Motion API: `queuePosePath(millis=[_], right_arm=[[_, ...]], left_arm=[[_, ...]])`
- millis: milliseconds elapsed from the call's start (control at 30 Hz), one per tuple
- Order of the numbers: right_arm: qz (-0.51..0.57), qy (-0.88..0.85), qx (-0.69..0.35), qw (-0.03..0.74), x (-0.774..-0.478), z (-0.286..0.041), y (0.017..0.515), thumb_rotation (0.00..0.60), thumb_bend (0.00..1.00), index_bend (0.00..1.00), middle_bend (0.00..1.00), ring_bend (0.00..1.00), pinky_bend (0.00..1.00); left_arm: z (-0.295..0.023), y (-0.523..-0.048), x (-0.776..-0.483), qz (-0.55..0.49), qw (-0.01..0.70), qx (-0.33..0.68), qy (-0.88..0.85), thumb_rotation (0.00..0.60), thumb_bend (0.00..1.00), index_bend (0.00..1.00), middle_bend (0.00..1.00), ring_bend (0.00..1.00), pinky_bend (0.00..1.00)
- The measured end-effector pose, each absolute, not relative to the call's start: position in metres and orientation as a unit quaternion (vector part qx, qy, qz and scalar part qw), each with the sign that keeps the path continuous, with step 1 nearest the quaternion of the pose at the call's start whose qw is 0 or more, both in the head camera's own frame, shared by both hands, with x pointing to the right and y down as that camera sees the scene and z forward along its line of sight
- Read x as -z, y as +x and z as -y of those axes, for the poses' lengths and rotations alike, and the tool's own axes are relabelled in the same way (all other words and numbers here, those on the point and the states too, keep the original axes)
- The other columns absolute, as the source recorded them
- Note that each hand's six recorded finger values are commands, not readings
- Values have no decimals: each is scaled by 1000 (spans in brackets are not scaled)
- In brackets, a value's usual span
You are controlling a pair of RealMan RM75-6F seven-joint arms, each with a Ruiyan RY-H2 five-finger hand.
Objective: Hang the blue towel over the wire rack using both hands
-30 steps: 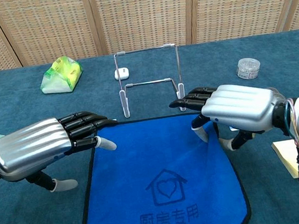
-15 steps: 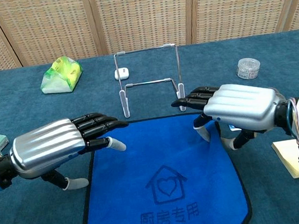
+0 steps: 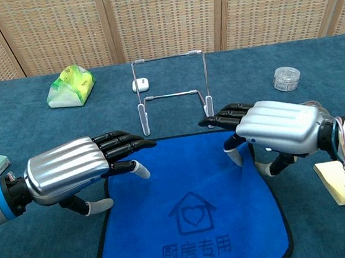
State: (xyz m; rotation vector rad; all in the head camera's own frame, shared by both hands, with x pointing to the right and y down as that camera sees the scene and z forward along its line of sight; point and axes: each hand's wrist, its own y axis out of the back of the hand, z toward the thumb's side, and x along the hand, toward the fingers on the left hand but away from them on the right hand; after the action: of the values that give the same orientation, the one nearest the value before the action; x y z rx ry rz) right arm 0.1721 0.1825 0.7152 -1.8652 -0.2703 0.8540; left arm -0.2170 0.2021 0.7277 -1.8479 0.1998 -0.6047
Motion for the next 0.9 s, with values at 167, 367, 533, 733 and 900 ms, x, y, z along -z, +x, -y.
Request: queuePosePath(millis=[167, 367, 533, 733, 900], right_arm=[[110, -775, -355, 511, -715, -183, 172, 600, 520, 619, 0, 0, 0], [110, -775, -355, 511, -716, -184, 171, 600, 523, 619, 0, 0, 0], [109, -775, -356, 511, -716, -184, 171, 600, 524, 621, 0, 0, 0], [111, -775, -356, 511, -716, -183, 171, 600, 527, 622, 0, 0, 0], [112, -775, -358, 508, -717, -182, 173, 600, 528, 624, 0, 0, 0]], left_arm=[[-202, -218, -729, -82, 559, 260, -783, 600, 385, 279, 0, 0, 65], [-203, -218, -731, -79, 559, 264, -782, 600, 393, 288, 0, 0, 66], [-203, -218, -734, -78, 556, 268, -783, 600, 402, 338, 0, 0, 65], [-204, -213, -736, -76, 553, 270, -784, 600, 412, 441, 0, 0, 65], [-206, -211, -738, -71, 553, 272, -784, 600, 434, 552, 0, 0, 65]])
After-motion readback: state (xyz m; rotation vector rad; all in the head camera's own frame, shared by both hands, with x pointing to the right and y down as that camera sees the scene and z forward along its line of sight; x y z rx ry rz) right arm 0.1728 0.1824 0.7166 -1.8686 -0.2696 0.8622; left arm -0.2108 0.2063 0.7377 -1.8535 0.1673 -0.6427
